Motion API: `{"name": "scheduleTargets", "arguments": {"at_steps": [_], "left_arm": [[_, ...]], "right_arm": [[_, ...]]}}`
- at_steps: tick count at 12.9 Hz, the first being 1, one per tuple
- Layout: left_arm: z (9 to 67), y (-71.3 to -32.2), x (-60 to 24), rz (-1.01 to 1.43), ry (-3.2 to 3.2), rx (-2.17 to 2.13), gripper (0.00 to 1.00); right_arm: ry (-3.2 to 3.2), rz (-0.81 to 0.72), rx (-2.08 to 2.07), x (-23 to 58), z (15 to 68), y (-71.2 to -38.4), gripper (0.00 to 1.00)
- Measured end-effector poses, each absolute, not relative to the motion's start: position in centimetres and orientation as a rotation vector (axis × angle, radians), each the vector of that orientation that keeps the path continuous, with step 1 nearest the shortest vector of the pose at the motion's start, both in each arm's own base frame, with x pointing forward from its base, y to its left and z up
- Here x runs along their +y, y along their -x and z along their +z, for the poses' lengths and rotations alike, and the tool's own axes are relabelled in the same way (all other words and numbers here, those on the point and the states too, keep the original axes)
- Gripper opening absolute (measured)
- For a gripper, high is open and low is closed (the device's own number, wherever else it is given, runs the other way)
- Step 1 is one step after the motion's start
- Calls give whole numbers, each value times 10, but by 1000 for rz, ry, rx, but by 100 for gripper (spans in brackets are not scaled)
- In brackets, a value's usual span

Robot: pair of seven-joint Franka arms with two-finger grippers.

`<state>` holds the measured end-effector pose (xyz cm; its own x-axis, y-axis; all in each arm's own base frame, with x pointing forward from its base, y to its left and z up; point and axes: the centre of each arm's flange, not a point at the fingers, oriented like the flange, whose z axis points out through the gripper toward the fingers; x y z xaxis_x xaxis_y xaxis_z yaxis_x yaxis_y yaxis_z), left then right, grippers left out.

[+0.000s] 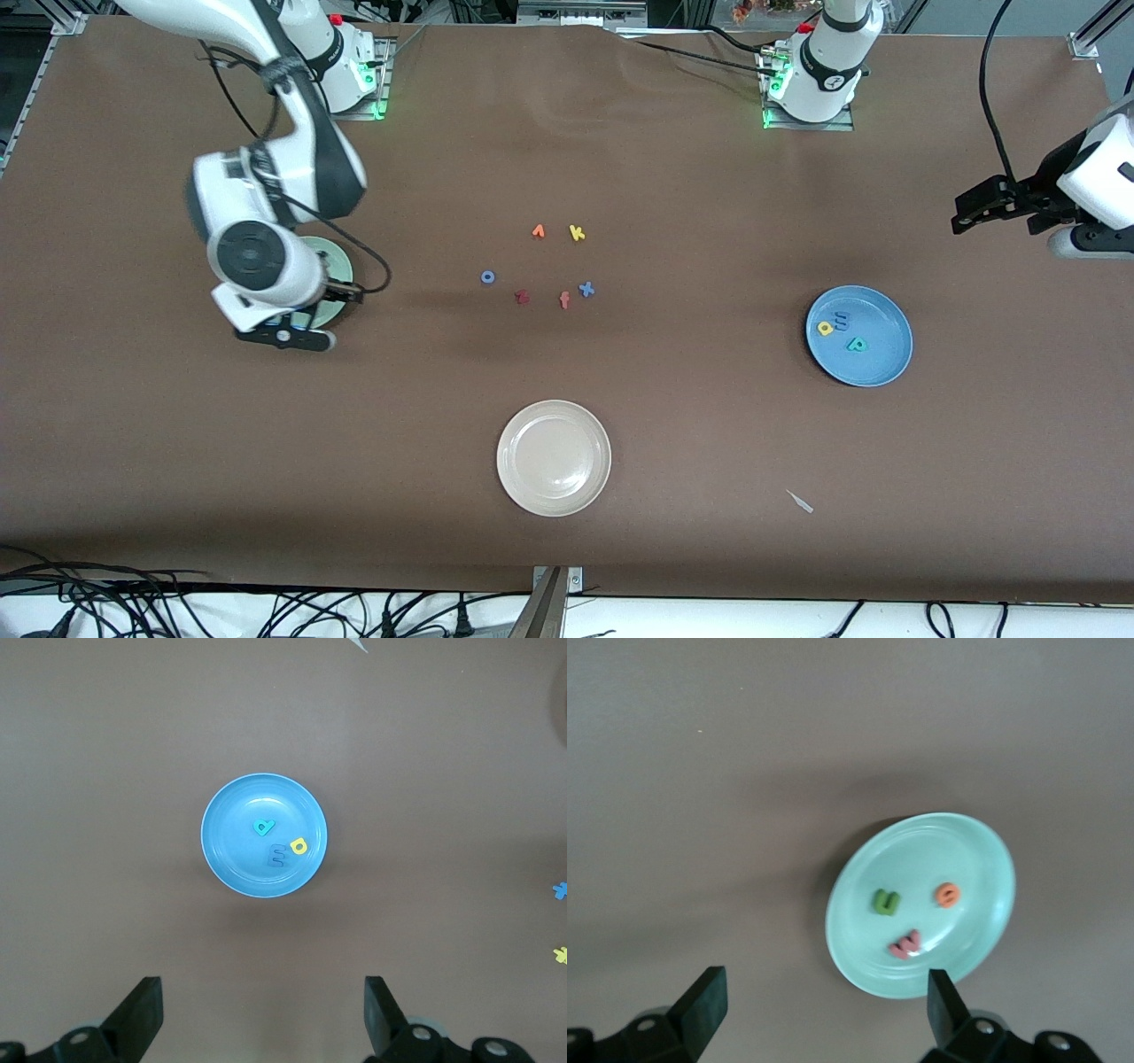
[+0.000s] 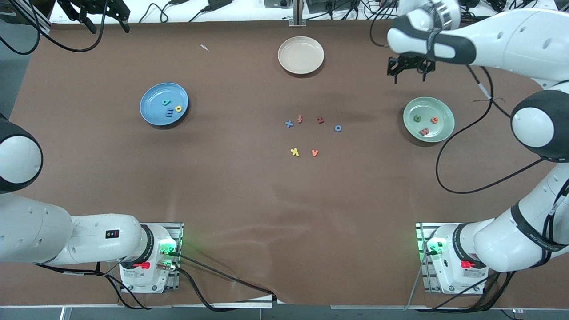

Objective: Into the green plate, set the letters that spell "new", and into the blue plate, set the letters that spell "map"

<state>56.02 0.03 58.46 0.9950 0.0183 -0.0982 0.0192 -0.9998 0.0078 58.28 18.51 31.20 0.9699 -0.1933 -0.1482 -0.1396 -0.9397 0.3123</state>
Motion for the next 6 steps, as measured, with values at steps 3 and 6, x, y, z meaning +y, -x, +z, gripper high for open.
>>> {"name": "scheduleTargets", "arguments": {"at_steps": [3,6], "left_arm": [[553,-573,1,-238,-3119,27,100],[497,-596,0,-362,-3099,20,100]], "right_arm": [[-2778,-157,-351,182,260,-560,100],[-2780,-138,-388,177,236,-546,100]]}}
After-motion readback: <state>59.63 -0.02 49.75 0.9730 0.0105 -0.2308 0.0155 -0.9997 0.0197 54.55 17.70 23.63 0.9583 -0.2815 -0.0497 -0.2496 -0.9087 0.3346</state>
